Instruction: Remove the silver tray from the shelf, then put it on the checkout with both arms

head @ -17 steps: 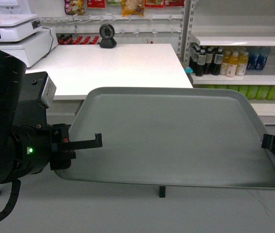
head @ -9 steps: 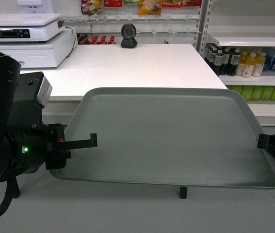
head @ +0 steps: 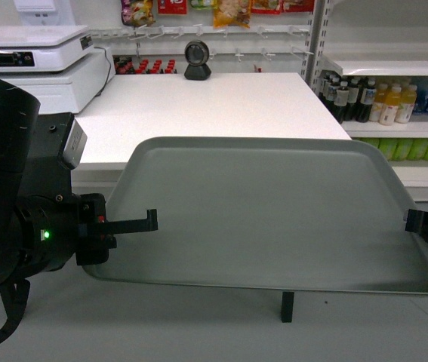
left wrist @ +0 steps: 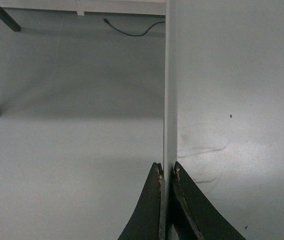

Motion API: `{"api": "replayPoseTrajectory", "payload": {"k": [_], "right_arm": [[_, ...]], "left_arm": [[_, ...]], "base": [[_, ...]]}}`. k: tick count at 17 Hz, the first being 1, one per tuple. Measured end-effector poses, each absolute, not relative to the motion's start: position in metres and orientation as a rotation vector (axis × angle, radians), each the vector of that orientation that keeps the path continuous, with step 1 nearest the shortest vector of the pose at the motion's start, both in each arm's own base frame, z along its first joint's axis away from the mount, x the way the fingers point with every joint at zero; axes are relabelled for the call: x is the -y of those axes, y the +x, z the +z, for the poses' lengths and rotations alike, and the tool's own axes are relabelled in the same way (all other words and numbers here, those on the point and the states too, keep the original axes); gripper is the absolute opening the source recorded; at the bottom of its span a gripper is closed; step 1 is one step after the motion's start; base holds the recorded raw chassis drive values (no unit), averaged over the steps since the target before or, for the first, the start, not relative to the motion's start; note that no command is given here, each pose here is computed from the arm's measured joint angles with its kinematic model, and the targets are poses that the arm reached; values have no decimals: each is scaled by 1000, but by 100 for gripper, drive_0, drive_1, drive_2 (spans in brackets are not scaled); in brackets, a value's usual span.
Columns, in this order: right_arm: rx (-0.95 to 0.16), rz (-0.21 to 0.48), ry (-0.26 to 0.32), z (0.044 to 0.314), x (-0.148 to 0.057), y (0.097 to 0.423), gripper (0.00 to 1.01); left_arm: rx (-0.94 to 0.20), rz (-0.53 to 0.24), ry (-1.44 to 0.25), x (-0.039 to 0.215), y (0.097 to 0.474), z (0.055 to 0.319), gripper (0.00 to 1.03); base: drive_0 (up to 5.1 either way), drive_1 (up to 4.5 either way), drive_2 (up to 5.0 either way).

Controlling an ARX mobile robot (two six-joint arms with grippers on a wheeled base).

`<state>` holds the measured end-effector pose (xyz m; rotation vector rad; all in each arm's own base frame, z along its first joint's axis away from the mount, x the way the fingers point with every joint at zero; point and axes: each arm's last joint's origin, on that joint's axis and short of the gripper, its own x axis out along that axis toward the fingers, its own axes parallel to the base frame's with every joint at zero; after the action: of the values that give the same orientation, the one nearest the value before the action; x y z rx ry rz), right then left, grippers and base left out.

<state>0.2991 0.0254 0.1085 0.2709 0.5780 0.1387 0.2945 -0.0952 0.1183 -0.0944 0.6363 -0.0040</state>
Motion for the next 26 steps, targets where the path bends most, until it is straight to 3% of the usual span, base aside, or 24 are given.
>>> {"api": "replayPoseTrajectory", "payload": {"k": [22, 26], "right_arm": [[-579, 136, 271, 108, -25, 299, 2], [-575, 136, 271, 109, -25, 300, 2]], "left_arm": [[-638, -5, -93, 96, 294, 118, 2], [-636, -5, -94, 96, 295, 118, 2]], "base": [[7, 431, -417], [0, 0, 0]]}}
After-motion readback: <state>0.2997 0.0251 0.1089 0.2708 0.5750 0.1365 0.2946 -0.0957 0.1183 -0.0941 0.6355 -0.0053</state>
